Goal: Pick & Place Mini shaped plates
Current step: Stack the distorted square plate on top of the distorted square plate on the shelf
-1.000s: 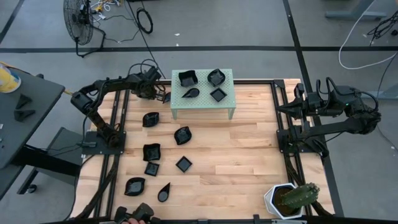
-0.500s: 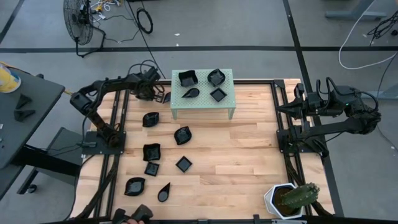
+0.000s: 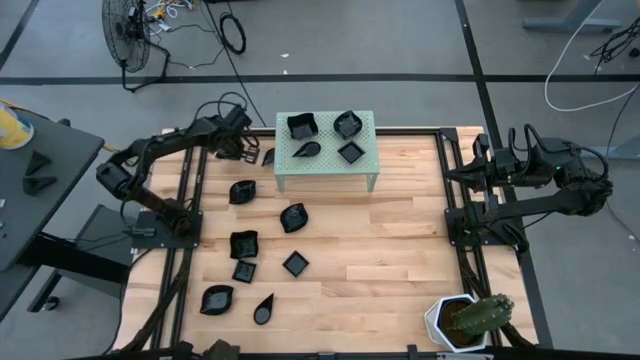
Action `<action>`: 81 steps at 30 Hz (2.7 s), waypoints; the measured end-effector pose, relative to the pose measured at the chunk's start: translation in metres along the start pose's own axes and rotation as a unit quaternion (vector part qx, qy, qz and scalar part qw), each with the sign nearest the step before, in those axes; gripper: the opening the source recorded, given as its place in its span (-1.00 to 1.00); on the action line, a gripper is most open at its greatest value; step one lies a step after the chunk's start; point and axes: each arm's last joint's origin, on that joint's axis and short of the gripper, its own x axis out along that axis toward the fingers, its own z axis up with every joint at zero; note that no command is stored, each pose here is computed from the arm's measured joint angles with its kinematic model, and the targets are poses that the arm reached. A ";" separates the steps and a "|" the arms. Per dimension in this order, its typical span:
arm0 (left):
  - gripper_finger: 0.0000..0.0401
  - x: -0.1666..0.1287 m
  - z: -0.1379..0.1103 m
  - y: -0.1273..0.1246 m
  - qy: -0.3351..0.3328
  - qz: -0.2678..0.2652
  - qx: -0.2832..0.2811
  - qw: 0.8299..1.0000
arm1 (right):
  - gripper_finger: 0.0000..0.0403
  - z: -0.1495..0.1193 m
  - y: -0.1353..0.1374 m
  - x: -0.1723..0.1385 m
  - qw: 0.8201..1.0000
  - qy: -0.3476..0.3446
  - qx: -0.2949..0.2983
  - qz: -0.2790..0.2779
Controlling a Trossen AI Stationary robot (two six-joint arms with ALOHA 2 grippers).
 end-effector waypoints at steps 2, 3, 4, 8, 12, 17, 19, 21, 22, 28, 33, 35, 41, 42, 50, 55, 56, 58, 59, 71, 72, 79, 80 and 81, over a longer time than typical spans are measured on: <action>-0.99 -0.008 -0.001 -0.001 -0.011 -0.005 0.005 1.000 | -0.98 0.000 0.000 0.000 1.000 0.000 0.000 0.000; -0.99 -0.012 -0.002 -0.001 -0.015 -0.009 0.005 1.000 | -0.98 0.000 0.000 0.000 1.000 0.000 0.000 0.000; -0.99 -0.017 -0.003 -0.001 -0.021 -0.015 0.005 1.000 | -0.98 0.000 0.000 0.000 1.000 0.000 0.000 0.000; -1.00 -0.039 -0.004 0.001 -0.038 -0.036 0.014 0.999 | -0.98 0.000 0.000 0.000 1.000 0.000 0.000 0.000; -1.00 -0.071 0.003 -0.001 -0.066 -0.058 0.050 0.995 | -0.98 0.000 0.000 0.000 1.000 0.000 0.000 0.000; -1.00 -0.114 0.020 -0.007 -0.119 -0.076 0.099 0.985 | -0.98 0.000 0.000 0.000 1.000 0.000 0.000 0.000; -1.00 -0.132 0.026 -0.012 -0.144 -0.087 0.123 0.978 | -0.98 0.000 0.000 0.000 1.000 0.000 0.000 0.000; -1.00 -0.149 0.031 -0.018 -0.174 -0.098 0.148 0.969 | -0.98 0.000 0.000 0.000 1.000 0.000 0.000 0.000; -1.00 -0.156 0.033 -0.021 -0.185 -0.102 0.163 0.964 | -0.98 0.000 0.000 0.000 1.000 0.000 0.000 0.000; -1.00 -0.184 0.043 -0.044 -0.240 -0.119 0.251 0.930 | -0.98 0.000 0.000 0.000 1.000 0.000 0.000 0.000; -1.00 -0.189 0.053 -0.065 -0.256 -0.115 0.336 0.899 | -0.98 0.000 0.000 0.000 1.000 0.000 0.000 0.000; -1.00 -0.187 0.057 -0.074 -0.258 -0.110 0.370 0.886 | -0.98 0.000 0.000 0.000 1.000 0.000 0.000 0.000; -0.99 -0.176 0.071 -0.097 -0.253 -0.112 0.415 0.867 | -0.98 0.000 0.000 0.000 1.000 0.000 0.000 0.000; -0.99 -0.173 0.073 -0.101 -0.250 -0.116 0.417 0.866 | -0.98 0.000 0.000 0.000 1.000 0.000 0.000 0.000; -0.99 -0.144 0.078 -0.130 -0.225 -0.146 0.440 0.857 | -0.98 0.000 0.000 0.000 1.000 0.000 0.000 0.000; -0.99 -0.132 0.079 -0.136 -0.207 -0.142 0.444 0.860 | -0.98 0.000 0.000 0.000 1.000 0.000 0.000 0.000; -0.99 -0.130 0.080 -0.136 -0.204 -0.141 0.443 0.862 | -0.98 0.000 0.000 0.000 1.000 0.000 0.000 0.000; -0.99 -0.127 0.081 -0.136 -0.201 -0.139 0.443 0.863 | -0.98 0.000 0.000 0.000 1.000 0.000 0.000 0.000; -0.99 -0.125 0.081 -0.137 -0.200 -0.138 0.443 0.863 | -0.98 0.000 0.000 0.000 1.000 0.000 0.000 0.000; -0.92 -0.120 0.081 -0.141 -0.193 -0.139 0.440 0.866 | -0.98 0.000 0.000 0.000 1.000 0.000 0.000 0.000; -0.88 -0.120 0.081 -0.141 -0.192 -0.139 0.439 0.867 | -0.98 0.000 0.000 0.000 1.000 0.000 0.000 0.000; -0.49 -0.119 0.082 -0.140 -0.193 -0.128 0.429 0.873 | -0.98 0.000 0.000 0.000 1.000 0.000 0.000 0.000; -0.44 -0.119 0.082 -0.140 -0.194 -0.122 0.428 0.874 | -0.98 0.000 0.000 0.000 1.000 0.000 0.000 0.000; -0.39 -0.119 0.082 -0.140 -0.194 -0.116 0.427 0.875 | -0.98 0.000 0.000 0.000 1.000 0.000 0.000 0.000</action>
